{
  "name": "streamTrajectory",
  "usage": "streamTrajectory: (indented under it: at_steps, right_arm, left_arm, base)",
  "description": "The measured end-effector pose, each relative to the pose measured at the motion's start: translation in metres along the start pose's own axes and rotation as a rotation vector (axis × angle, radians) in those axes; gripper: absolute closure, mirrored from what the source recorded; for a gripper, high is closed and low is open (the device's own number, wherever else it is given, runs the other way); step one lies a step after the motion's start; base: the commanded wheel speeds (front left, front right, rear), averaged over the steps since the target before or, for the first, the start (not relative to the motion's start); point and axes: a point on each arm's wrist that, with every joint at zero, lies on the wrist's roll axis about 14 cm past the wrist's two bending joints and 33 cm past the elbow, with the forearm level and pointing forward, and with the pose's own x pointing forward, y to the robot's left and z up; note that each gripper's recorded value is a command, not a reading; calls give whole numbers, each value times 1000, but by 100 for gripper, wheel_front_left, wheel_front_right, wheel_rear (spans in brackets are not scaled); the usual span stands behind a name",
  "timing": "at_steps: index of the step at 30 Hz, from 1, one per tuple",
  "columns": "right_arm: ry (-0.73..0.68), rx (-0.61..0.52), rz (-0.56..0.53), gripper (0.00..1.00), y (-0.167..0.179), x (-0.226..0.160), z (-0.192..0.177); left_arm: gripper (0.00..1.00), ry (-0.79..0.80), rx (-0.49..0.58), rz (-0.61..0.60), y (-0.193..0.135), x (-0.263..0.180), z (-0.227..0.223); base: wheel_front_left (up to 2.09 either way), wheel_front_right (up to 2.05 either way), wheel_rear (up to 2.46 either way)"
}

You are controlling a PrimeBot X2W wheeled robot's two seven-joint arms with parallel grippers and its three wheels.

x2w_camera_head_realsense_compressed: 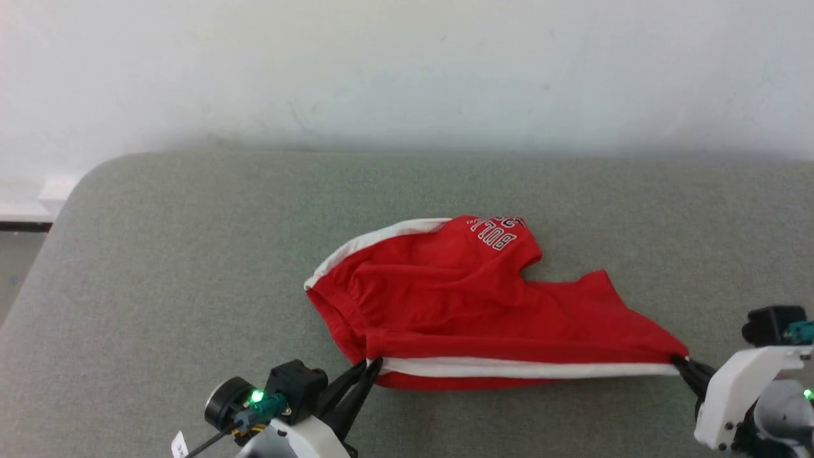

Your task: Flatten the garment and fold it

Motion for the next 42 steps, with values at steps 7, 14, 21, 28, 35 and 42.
streamTrajectory:
  at_steps: [7, 14, 21, 28, 35, 42]
  right_arm:
    - [-211, 60, 131, 100, 27, -34, 82]
    - [-425, -3, 202, 100, 48, -80, 168]
    - [-619, -64, 250, 100, 70, -125, 240]
    - [-707, -161, 216, 100, 82, -137, 292]
    - [-776, -254, 141, 100, 86, -120, 352]
    - [-850, -279, 47, 100, 73, -73, 411]
  left_arm:
    - [100, -147, 129, -23, 0, -15, 67]
    - [100, -333, 306, -27, 6, -27, 168]
    - [100, -484, 377, -30, 10, -37, 251]
    - [100, -542, 429, 1, 33, -27, 305]
    - [100, -514, 448, 41, 69, 20, 335]
    - [100, -473, 407, 62, 109, 100, 345]
  base:
    - [0, 0, 0]
    - [0, 0, 0]
    - [0, 0, 0]
    - [0, 0, 0]
    - [0, 0, 0]
    - [0, 0, 0]
